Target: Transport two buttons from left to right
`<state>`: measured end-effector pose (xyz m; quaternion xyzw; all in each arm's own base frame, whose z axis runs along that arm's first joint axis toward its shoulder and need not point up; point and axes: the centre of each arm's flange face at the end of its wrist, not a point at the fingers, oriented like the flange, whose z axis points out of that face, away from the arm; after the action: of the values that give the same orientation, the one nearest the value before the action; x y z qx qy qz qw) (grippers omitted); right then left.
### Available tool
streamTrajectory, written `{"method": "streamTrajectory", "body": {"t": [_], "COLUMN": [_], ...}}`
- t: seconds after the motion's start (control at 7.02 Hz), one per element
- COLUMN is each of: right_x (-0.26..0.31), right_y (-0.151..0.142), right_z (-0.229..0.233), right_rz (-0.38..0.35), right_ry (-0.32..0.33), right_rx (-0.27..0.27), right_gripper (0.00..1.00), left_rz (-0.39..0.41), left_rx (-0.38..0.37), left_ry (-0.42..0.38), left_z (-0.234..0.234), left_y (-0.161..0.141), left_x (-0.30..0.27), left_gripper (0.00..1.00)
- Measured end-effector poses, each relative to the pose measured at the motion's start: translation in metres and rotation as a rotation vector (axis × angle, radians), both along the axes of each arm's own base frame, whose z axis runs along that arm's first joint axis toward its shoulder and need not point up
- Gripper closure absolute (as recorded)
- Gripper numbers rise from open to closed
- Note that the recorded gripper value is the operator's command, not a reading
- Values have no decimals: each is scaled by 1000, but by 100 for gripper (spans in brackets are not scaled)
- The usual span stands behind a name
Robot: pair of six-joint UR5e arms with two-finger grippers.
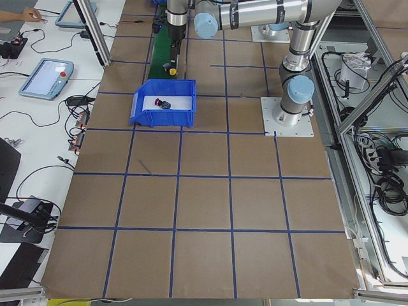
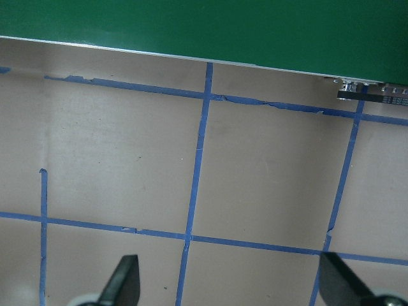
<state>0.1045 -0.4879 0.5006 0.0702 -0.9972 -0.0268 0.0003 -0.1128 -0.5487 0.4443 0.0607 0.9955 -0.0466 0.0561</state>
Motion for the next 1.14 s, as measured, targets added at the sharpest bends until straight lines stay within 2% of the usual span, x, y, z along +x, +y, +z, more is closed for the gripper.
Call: {"method": "streamTrajectory", "body": {"t": [0.43,1.14], "right_x": [0,0], "right_y": [0,0], "right_z": [-1,-1], "right_rz": [0,0], "right_ry": [0,0], "right_rx": [2,4], "right_gripper": [0,0], "left_rz": [65,89], "left_rx": [32,73], "left_ry": [1,2], "left_z": [18,5], "left_y": [21,16], "left_x": [4,7], "left_gripper": [0,0]}}
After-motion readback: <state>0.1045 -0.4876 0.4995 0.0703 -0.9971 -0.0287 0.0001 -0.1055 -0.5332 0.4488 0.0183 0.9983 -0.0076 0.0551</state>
